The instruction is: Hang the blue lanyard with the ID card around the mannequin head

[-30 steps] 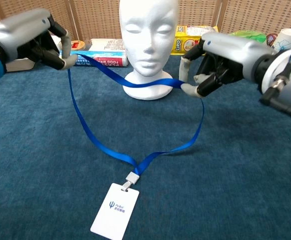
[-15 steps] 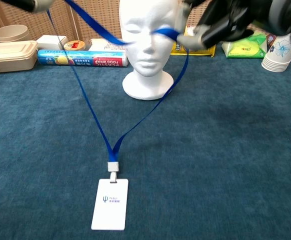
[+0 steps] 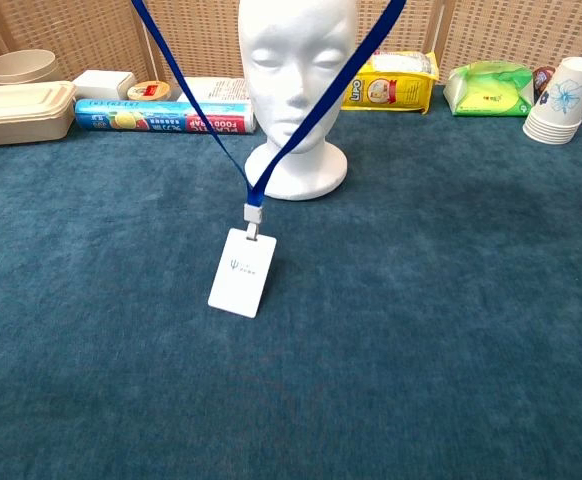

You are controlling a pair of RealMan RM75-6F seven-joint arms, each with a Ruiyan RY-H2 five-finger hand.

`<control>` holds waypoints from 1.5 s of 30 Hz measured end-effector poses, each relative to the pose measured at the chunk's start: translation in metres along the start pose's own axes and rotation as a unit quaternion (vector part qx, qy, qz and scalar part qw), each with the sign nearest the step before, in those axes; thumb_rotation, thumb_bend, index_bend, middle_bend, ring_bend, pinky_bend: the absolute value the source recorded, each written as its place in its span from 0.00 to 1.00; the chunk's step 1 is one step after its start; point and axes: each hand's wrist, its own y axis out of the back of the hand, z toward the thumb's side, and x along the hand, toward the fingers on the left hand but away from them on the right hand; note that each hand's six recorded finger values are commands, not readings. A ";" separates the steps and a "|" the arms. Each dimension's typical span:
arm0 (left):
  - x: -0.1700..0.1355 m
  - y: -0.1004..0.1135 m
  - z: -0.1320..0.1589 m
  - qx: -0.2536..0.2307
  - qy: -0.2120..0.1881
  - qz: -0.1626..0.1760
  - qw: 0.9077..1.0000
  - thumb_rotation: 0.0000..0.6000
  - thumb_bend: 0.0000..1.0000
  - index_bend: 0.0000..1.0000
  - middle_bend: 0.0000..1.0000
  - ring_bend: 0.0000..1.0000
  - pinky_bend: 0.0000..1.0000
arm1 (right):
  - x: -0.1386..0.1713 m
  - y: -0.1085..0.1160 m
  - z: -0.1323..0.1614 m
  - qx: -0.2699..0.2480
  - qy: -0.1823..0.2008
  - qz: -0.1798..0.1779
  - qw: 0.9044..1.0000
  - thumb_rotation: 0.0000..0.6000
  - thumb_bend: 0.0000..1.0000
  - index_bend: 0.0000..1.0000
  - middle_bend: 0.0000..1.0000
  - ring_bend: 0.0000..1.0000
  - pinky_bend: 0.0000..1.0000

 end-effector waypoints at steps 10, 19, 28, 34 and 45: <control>0.026 0.000 -0.001 -0.010 0.013 -0.009 1.000 0.95 0.44 0.67 1.00 1.00 1.00 | -0.024 0.022 -0.005 -0.019 -0.020 -0.018 0.999 1.00 0.49 0.66 0.99 1.00 1.00; 0.050 -0.010 -0.008 -0.018 0.030 -0.021 0.999 0.97 0.44 0.67 1.00 1.00 1.00 | -0.050 0.036 -0.011 -0.022 -0.037 -0.023 0.999 1.00 0.49 0.66 0.99 1.00 1.00; 0.069 -0.022 -0.005 -0.027 0.036 -0.029 0.999 0.97 0.44 0.67 1.00 1.00 1.00 | -0.072 0.045 -0.013 -0.012 -0.050 -0.022 0.998 1.00 0.49 0.67 0.99 1.00 1.00; 0.080 -0.027 0.001 -0.031 0.036 -0.029 0.998 0.97 0.44 0.67 1.00 1.00 1.00 | -0.086 0.050 -0.015 -0.013 -0.059 -0.023 0.998 1.00 0.49 0.67 0.99 1.00 1.00; 0.096 -0.041 -0.009 -0.030 0.059 -0.035 0.997 0.98 0.44 0.68 1.00 1.00 1.00 | -0.111 0.060 -0.021 0.001 -0.070 -0.032 0.997 1.00 0.49 0.67 0.99 1.00 1.00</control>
